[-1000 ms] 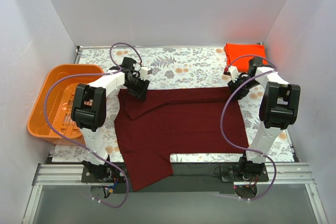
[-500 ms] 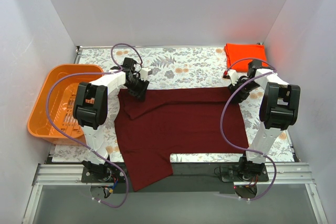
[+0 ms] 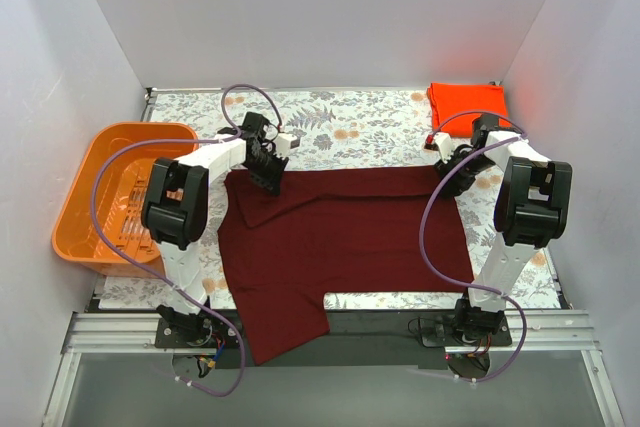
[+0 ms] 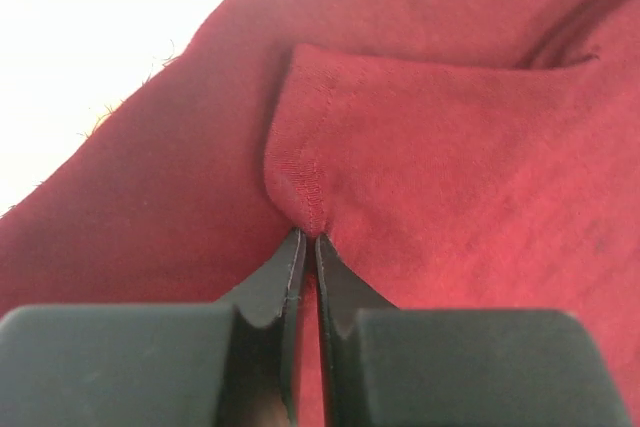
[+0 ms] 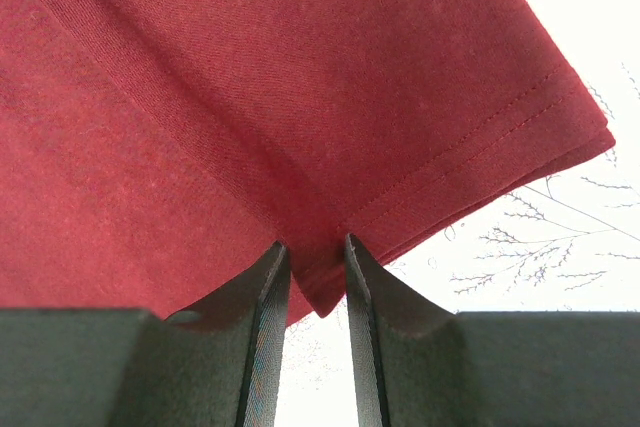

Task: Fold and stack the t-shirts
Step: Fold the tshirt

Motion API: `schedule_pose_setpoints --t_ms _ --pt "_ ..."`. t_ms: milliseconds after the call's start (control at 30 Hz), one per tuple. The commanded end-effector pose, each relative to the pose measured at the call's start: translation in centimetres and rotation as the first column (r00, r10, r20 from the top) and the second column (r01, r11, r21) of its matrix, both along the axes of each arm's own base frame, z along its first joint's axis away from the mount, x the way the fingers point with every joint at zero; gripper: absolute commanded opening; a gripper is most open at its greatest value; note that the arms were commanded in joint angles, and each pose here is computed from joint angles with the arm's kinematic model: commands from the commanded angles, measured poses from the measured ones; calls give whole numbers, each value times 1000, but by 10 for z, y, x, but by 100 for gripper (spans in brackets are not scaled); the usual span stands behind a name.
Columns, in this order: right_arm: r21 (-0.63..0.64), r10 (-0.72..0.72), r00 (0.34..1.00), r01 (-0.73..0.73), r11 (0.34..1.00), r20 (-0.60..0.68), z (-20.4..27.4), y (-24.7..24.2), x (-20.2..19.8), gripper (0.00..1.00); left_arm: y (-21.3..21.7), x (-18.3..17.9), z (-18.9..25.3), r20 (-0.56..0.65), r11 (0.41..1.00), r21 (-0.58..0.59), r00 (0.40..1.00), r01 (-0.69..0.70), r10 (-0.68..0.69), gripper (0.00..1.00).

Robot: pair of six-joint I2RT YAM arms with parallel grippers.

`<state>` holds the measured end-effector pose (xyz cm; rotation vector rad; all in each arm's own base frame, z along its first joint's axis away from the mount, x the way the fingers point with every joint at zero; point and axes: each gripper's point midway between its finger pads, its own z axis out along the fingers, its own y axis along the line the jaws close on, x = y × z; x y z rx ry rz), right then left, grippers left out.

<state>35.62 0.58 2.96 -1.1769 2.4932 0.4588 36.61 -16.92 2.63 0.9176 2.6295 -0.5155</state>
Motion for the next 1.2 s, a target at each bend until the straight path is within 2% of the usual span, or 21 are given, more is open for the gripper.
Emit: schedule_pose_setpoints --t_ms 0,233,367,400,433,533,600,700,800,1000,1167 --pt "7 9 999 -9 1000 40 18 2 3 34 -12 -12 39 48 997 -59 998 42 -39 0" --pt "9 9 999 -9 1000 40 19 2 3 34 -36 -70 50 21 987 -75 990 142 -141 0" --pt "3 14 999 -14 1000 42 21 1 2 35 -51 -111 49 -45 979 -106 983 175 -181 0" --pt "-3 16 999 -16 1000 45 22 0 2 36 -53 -120 48 -57 978 -106 980 182 -188 2" --pt "-5 19 999 -18 1000 46 23 0 1 38 -56 -136 47 -64 972 -102 974 212 -219 10" --pt "-8 25 998 -25 1000 49 26 0 0 39 -60 -158 50 -57 958 -86 959 272 -277 20" --pt "-14 33 998 -32 999 49 28 -1 -1 39 -59 -166 60 -41 946 -85 948 313 -317 21" --pt "-47 50 998 -48 998 46 28 -7 -3 39 -59 -166 79 -11 933 -94 937 346 -349 23" --pt "-86 60 997 -56 995 43 28 -14 -4 36 -61 -148 97 74 940 -91 943 330 -324 24" --pt "-37 42 993 -38 999 114 54 -5 13 36 -47 -93 89 87 989 -99 991 109 -100 27" --pt "9 -2 993 1 1000 117 62 4 22 36 -22 -45 78 79 991 -83 990 -108 114 27"
